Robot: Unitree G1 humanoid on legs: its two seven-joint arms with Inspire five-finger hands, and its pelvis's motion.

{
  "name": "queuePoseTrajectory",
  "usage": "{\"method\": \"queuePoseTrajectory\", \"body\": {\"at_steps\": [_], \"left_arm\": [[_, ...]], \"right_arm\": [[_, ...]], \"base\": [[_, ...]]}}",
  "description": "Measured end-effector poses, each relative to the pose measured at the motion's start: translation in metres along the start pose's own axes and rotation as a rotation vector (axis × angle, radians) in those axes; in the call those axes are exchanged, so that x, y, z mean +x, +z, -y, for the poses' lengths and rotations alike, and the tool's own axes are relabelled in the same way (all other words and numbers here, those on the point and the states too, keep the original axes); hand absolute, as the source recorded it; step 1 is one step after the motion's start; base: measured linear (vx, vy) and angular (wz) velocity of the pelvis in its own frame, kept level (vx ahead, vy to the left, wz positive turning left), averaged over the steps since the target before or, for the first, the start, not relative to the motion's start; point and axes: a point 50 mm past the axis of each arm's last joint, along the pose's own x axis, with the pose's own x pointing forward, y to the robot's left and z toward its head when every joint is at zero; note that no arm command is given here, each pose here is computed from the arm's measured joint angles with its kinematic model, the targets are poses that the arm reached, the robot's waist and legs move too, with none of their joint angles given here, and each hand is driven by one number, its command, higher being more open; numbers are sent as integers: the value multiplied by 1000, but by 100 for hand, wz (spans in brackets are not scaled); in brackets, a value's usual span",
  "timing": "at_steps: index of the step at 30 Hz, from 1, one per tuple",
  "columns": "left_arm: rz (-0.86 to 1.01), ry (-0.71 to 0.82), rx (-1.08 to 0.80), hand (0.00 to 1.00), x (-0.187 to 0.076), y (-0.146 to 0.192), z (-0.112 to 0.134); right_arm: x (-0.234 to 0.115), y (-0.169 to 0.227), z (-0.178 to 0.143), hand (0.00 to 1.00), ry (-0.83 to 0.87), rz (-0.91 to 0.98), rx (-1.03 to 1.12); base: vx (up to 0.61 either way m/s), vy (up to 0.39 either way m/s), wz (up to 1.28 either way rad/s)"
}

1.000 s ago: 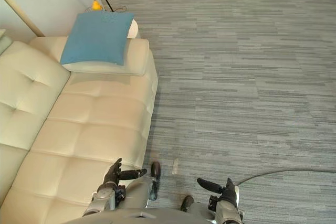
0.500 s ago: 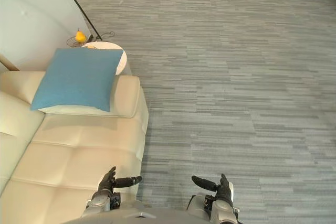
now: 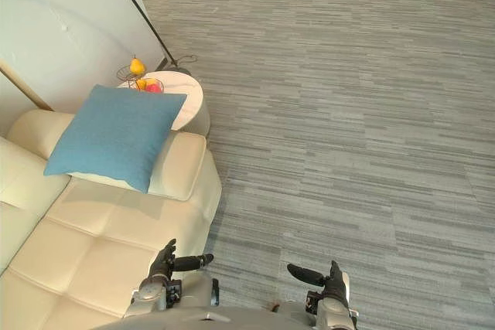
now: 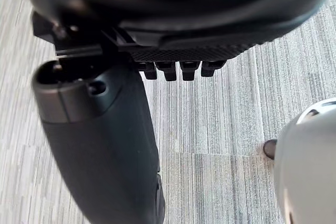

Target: Pick up cushions and gather them together orderly.

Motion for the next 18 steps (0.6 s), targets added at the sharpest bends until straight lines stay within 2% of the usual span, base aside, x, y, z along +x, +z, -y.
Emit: {"method": "queuePoseTrajectory", "body": {"at_steps": [7, 18], "left_arm": [[66, -5, 5, 100, 1, 15, 0], [53, -18, 94, 100, 5, 16, -7]], "right_arm": [[-2, -4, -6, 100, 3, -11, 7], [-6, -18, -10, 100, 23, -68, 10]], "base": [[276, -61, 22], [455, 157, 27]]}}
